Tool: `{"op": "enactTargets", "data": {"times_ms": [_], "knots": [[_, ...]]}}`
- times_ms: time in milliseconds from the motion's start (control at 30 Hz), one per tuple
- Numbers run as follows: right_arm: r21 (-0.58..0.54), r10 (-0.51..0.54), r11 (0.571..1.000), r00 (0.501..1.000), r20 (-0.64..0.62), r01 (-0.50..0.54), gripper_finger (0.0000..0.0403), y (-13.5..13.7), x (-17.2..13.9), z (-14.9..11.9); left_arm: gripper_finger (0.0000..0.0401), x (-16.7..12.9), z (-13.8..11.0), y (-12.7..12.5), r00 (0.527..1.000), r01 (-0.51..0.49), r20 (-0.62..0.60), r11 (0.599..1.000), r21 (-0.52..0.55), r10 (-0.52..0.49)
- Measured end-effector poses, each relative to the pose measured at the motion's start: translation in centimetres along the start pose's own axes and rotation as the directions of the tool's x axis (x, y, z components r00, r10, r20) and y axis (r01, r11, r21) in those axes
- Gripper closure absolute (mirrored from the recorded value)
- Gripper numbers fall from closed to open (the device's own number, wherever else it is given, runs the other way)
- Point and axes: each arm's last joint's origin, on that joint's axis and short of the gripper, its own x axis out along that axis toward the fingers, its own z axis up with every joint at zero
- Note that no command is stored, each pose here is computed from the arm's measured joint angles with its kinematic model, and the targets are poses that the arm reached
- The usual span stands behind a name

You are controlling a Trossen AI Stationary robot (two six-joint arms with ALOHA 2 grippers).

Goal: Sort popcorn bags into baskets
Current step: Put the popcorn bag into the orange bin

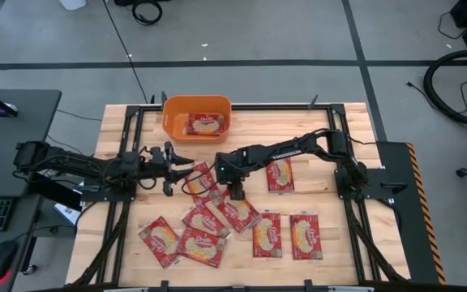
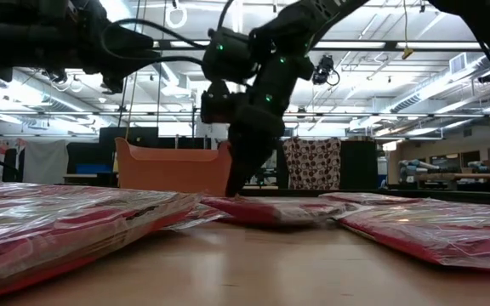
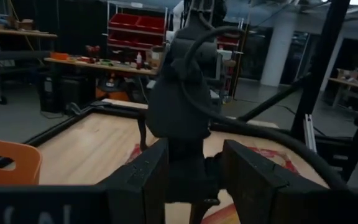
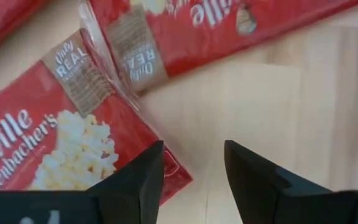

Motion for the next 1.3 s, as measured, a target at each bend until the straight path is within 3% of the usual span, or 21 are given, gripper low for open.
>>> {"op": "enactTargets", "data": {"times_ms": [233, 533, 1000, 1167, 1300], "knots": [[-0.012, 0.031, 0.999, 0.999, -0.025, -0.032, 0.0269, 0.0, 0.2, -0.4, 0.0244, 0.0, 0.0, 0.0, 1.0, -0.001, 0.003, 1.0, 0.021, 0.001], [-0.028, -0.026, 0.999, 0.998, -0.049, 0.025, 0.0392, -0.2, 0.3, -0.6, 0.0244, 0.0, 0.1, 0.0, 1.0, -0.001, 0.006, 1.0, 0.029, 0.001], [-0.129, -0.218, 0.967, 0.976, 0.007, 0.218, 0.0398, -0.5, -3.9, 3.4, 0.0244, 0.0, -0.4, 0.1, 0.999, -0.021, -0.043, 0.997, 0.072, 0.024], [-0.076, -0.119, 0.99, 0.993, -0.005, 0.119, 0.0391, -0.4, -4.3, 3.5, 0.0244, 0.1, -1.2, 0.2, 0.993, -0.028, -0.113, 0.997, 0.076, 0.036], [0.037, -0.077, 0.996, 0.996, -0.052, 0.079, 0.0351, -1.0, -4.3, 2.9, 0.0244, 0.2, -1.3, 0.2, 0.992, -0.031, -0.118, 0.998, 0.054, 0.037]]}}
